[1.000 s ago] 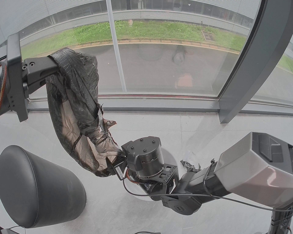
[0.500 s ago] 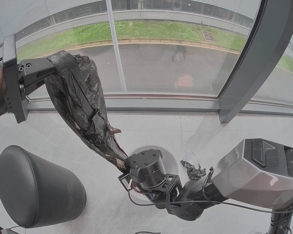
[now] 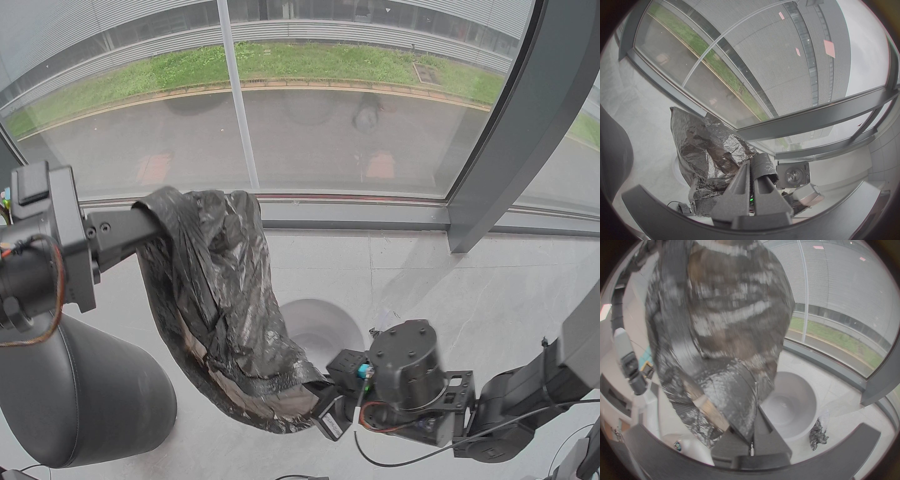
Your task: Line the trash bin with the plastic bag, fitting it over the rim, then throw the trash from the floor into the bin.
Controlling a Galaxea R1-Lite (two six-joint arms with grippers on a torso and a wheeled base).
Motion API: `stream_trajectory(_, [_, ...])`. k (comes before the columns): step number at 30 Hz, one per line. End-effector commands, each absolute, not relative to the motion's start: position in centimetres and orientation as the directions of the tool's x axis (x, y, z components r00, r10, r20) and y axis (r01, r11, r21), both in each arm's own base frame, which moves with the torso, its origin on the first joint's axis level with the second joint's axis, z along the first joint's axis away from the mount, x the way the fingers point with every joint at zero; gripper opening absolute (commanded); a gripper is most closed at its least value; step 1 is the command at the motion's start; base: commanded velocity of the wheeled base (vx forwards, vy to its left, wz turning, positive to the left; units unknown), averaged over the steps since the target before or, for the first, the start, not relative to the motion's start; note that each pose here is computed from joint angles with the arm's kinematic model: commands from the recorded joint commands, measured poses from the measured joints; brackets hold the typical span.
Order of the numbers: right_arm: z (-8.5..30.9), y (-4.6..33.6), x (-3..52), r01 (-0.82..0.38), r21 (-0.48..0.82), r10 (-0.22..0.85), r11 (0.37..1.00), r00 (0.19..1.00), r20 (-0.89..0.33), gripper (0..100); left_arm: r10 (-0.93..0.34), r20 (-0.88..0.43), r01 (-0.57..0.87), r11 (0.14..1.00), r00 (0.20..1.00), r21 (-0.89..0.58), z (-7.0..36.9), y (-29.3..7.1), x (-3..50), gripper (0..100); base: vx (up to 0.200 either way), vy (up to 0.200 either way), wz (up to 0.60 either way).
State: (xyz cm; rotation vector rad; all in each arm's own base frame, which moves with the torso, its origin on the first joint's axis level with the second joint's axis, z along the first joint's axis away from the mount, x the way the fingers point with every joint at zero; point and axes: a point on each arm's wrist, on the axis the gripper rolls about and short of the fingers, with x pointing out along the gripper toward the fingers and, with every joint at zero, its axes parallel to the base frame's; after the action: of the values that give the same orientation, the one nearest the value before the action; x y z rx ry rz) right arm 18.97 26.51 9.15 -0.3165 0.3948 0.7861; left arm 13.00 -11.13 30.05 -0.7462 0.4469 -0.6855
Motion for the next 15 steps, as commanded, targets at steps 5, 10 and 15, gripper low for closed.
stream_trajectory(5, [13.1, 20.8, 16.6, -0.794, 0.117, 0.733, 0.597, 0.479, -0.483, 0, -0.712, -0.270, 0.322, 0.578, 0.649, -0.750, 24.6, -11.6, 15.6, 0, 0.000, 0.000, 0.00])
stream_trajectory(10, [13.5, 19.3, 16.7, -0.810, 0.257, 0.772, 0.528, 0.332, -0.542, 0, -0.731, -0.304, 0.306, 0.572, 0.611, -0.761, 23.4, -12.1, 16.2, 0, 0.000, 0.000, 0.00])
stream_trajectory(15, [13.0, 19.0, 17.0, -0.788, 0.318, 0.775, 0.527, 0.293, -0.560, 0, -0.719, -0.365, 0.253, 0.596, 0.591, -0.762, 22.0, -12.9, 17.4, 0, 0.000, 0.000, 0.00])
